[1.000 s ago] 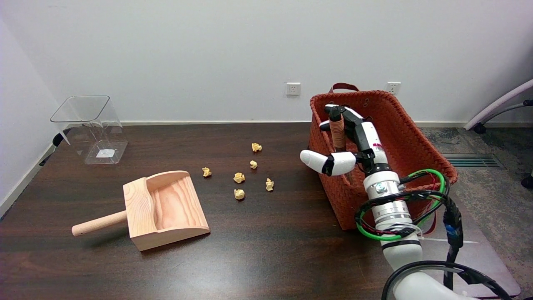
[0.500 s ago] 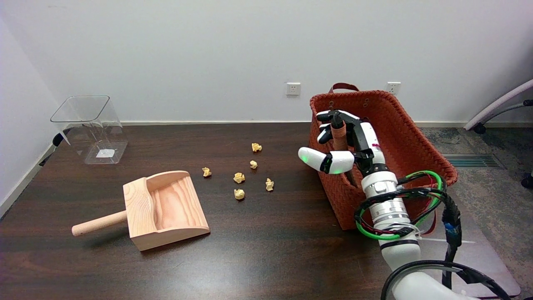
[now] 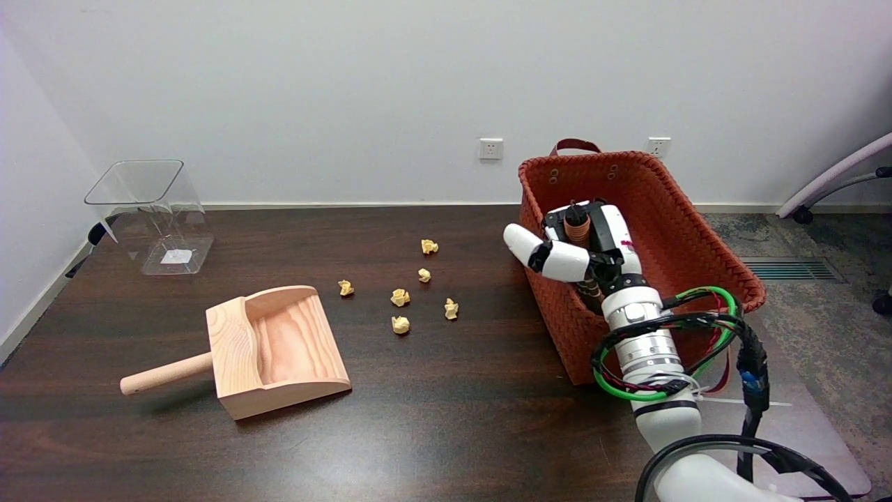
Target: Pick up the broom.
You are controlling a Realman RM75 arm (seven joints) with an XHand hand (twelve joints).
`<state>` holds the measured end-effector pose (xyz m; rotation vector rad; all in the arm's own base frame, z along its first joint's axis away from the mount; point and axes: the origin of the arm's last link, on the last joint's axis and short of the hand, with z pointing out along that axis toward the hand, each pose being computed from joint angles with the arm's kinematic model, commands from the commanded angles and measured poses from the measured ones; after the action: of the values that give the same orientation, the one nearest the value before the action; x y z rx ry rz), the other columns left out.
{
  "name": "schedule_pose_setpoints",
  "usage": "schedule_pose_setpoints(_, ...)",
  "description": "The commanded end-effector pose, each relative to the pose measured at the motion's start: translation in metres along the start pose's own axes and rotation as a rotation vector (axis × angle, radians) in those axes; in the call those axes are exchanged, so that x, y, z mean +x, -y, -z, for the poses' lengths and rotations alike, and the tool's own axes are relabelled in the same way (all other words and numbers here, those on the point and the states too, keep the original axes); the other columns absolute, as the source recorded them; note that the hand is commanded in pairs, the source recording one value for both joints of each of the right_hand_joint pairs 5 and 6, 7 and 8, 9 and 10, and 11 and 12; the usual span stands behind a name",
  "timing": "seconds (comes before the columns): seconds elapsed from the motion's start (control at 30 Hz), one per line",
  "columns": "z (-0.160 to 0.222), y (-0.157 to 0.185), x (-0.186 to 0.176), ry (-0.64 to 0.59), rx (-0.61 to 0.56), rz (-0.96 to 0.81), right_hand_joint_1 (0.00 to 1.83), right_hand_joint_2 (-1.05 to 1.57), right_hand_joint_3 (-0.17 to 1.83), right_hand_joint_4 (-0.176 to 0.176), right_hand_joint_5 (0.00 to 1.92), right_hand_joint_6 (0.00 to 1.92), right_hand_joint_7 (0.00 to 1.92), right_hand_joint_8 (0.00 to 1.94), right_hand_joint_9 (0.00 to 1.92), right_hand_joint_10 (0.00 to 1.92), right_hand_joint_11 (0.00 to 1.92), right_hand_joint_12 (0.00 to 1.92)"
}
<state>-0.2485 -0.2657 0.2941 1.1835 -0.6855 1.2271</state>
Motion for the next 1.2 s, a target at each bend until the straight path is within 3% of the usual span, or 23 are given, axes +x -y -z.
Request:
schedule_pose_setpoints(0.03,0.000,-0.003,0.000,-0.004,-0.008,-0.011,1.01,0.16,0.85,0.000,1.92,1.92,1.92,1.92,1.92,1.92,1.92,1.92)
schedule_pose_setpoints(0.27,-0.001,-0.004,0.000,-0.014,-0.003,-0.004,1.11,-0.04,0.91,0.000,1.92,1.92,1.92,1.92,1.92,1.92,1.92,1.92)
schedule_pose_setpoints(0.37,-0.001,-0.003,0.001,-0.021,0.002,0.004,1.17,0.11,0.86,0.000,1.92,1.92,1.92,1.92,1.92,1.92,1.92,1.92)
schedule_pose_setpoints(0.43,-0.001,-0.003,0.002,-0.025,0.003,0.005,1.22,0.44,0.86,0.000,1.92,1.92,1.92,1.92,1.92,1.92,1.92,1.92)
schedule_pose_setpoints(0.63,-0.004,-0.001,0.006,-0.039,0.015,0.003,1.27,1.07,0.74,0.000,1.92,1.92,1.92,1.92,1.92,1.92,1.92,1.92)
schedule_pose_setpoints(0.97,-0.015,0.025,0.017,-0.068,0.108,0.026,1.21,1.37,0.61,0.000,1.92,1.92,1.92,1.92,1.92,1.92,1.92,1.92)
schedule_pose_setpoints(1.2,-0.020,0.059,0.017,-0.079,0.203,0.166,1.20,1.41,0.61,0.000,1.92,1.92,1.92,1.92,1.92,1.92,1.92,1.92)
